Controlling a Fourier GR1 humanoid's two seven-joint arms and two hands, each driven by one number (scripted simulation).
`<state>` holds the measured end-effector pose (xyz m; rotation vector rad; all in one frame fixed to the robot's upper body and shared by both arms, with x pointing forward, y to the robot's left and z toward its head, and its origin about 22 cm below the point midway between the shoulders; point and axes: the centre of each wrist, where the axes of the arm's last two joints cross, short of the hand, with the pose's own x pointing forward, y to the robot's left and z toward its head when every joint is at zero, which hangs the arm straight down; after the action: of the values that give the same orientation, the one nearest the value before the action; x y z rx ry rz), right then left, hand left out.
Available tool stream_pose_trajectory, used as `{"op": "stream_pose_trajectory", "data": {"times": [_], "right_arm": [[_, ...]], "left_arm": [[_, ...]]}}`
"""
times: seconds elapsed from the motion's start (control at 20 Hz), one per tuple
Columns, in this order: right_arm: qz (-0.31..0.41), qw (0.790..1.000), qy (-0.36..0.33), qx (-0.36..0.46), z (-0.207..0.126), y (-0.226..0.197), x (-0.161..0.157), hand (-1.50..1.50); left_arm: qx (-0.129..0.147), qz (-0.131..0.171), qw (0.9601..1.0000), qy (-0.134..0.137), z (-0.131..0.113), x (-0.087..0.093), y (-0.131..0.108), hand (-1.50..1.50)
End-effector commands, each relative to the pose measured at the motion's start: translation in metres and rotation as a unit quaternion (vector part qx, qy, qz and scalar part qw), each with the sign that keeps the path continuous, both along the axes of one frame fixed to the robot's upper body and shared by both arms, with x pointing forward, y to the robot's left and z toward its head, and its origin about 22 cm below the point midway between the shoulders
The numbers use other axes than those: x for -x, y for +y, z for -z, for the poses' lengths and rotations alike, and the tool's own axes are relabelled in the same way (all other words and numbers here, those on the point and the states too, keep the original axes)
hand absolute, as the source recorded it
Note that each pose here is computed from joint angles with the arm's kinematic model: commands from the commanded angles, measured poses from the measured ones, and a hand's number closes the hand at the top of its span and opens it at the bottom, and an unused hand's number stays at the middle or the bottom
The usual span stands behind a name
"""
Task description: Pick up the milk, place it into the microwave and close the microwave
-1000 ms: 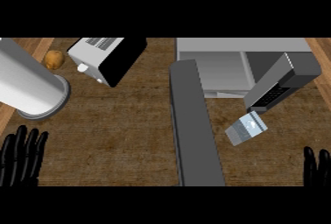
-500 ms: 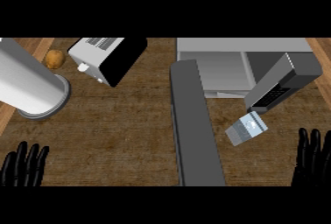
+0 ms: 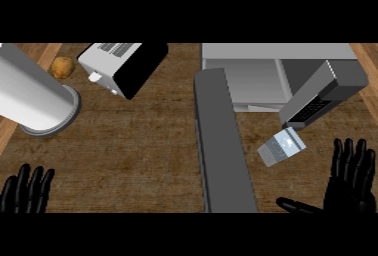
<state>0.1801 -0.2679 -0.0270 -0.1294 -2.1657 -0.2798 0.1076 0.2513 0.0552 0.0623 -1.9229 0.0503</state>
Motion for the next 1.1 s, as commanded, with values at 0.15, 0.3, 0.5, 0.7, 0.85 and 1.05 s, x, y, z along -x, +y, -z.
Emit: {"op": "stream_pose_trajectory", "data": {"times": [0.15,0.3,0.5,0.7,0.85,1.05], "right_arm": [[0.022,1.000,0.022,0.001,0.045,-0.021,-0.003,-1.50],[0.016,0.999,0.039,0.016,0.058,-0.039,-0.010,-1.50],[0.008,0.999,0.047,0.025,0.059,-0.059,-0.013,-1.50],[-0.009,0.998,0.057,0.022,0.079,-0.052,-0.023,-1.50],[-0.003,0.998,0.064,0.028,0.083,-0.055,-0.030,-1.50],[-0.003,0.996,0.083,0.040,0.101,-0.048,-0.045,-1.50]], "left_arm": [[0.005,0.001,1.0000,0.005,-0.009,0.014,-0.004,-1.50],[0.000,0.001,1.0000,0.003,-0.013,0.005,-0.006,-1.50],[0.003,0.000,1.0000,0.003,-0.006,0.026,0.002,-1.50],[0.006,-0.004,1.0000,0.002,-0.001,0.020,0.013,-1.50],[0.007,-0.009,0.9999,0.005,0.000,0.017,-0.003,-1.50],[0.003,0.001,1.0000,0.002,-0.002,0.000,-0.007,-1.50]]}}
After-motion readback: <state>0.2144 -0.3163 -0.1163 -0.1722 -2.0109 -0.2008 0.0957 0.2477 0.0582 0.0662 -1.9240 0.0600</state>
